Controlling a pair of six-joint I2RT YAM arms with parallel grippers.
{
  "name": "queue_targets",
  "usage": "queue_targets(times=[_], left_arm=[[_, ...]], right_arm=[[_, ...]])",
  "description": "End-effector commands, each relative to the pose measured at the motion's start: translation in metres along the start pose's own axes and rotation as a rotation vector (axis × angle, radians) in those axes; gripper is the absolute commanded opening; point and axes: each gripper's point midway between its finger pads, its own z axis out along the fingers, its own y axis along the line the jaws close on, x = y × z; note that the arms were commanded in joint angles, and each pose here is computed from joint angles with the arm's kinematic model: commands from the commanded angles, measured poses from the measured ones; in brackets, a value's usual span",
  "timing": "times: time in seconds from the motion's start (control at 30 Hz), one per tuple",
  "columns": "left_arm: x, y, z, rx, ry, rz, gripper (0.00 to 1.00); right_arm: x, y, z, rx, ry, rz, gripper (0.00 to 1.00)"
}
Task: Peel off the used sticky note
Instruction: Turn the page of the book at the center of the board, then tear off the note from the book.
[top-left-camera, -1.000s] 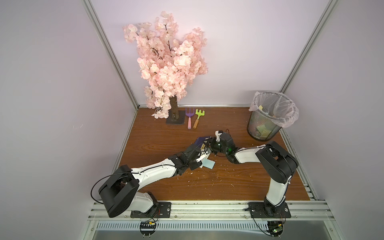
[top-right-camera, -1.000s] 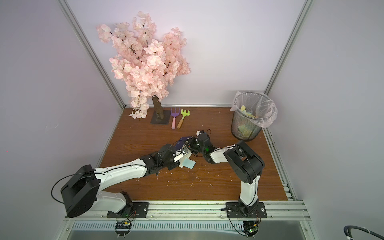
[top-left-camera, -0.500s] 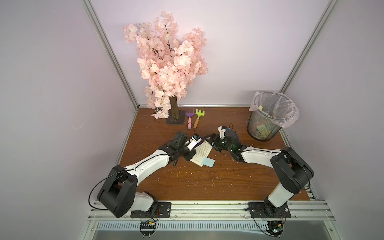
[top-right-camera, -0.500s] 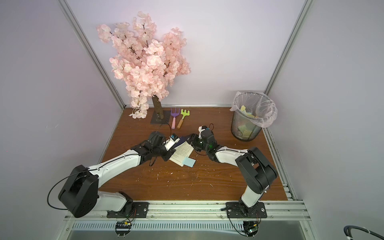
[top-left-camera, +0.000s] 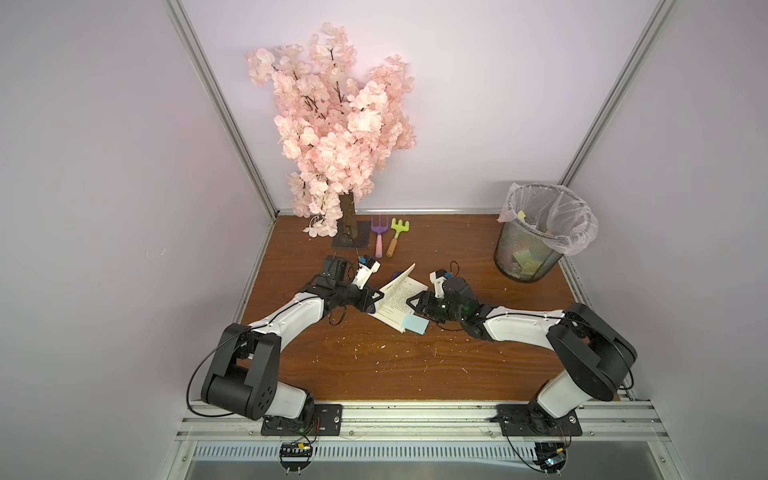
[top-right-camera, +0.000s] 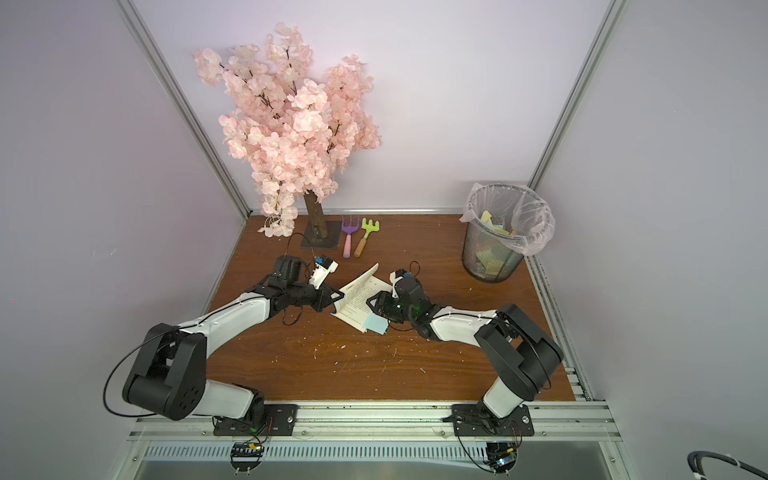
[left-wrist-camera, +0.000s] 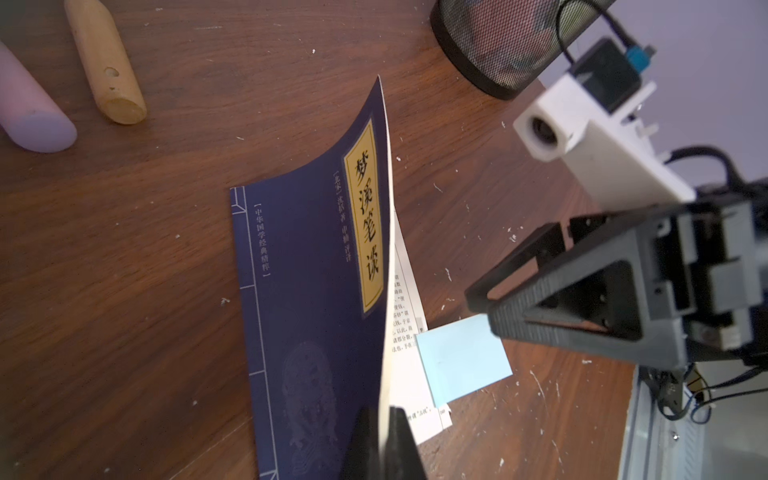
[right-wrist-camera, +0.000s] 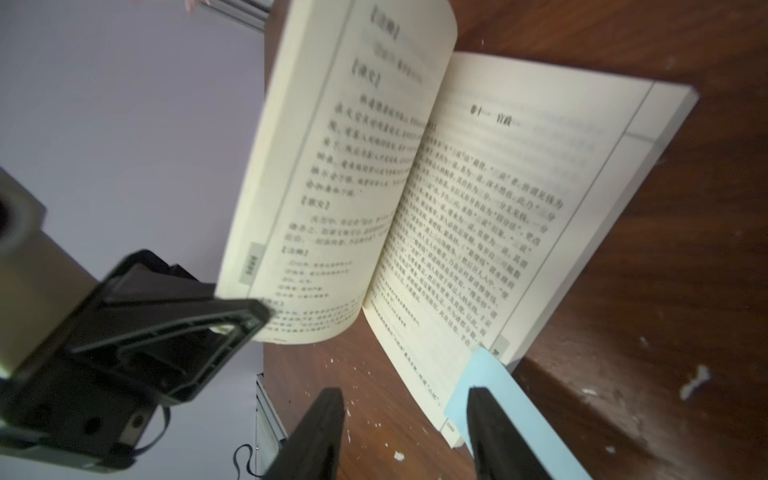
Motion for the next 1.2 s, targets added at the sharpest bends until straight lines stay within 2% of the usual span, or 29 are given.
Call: queue_targets(times=[0.0, 0.13, 0.3, 0.7, 0.83, 1.0, 1.17], left_arm=[[0.006, 0.013, -0.004, 0.017, -0.019, -0.082, 0.01], [0.01, 0.027, -0.006, 0.019, -0.027, -0.141, 0.01], [0.011, 0.033, -0.005, -0.009, -0.032, -0.155, 0.01], [0.021, 0.05, 0.0, -0.041, -0.008, -0.22, 0.01], [0.023, 0.053, 0.001, -0.047, -0.002, -0.232, 0.01], [0.025, 0.055, 0.001, -0.047, 0.001, -0.24, 0.01], [0.022, 0.056, -0.002, -0.058, -0.009, -0.24, 0.01]], right_arm=[[-0.001, -0.003, -0.006, 0.035, -0.028, -0.057, 0.52], [0.004, -0.017, -0.02, 0.095, -0.034, -0.09, 0.55], [0.017, -0.035, -0.031, 0.127, -0.017, -0.08, 0.55], [0.053, -0.036, -0.008, 0.033, 0.077, 0.011, 0.53], [0.056, -0.026, 0.004, -0.045, 0.089, 0.064, 0.51], [0.052, -0.018, 0.015, -0.101, 0.078, 0.109, 0.37], [0.046, -0.027, 0.012, -0.072, 0.061, 0.112, 0.05]])
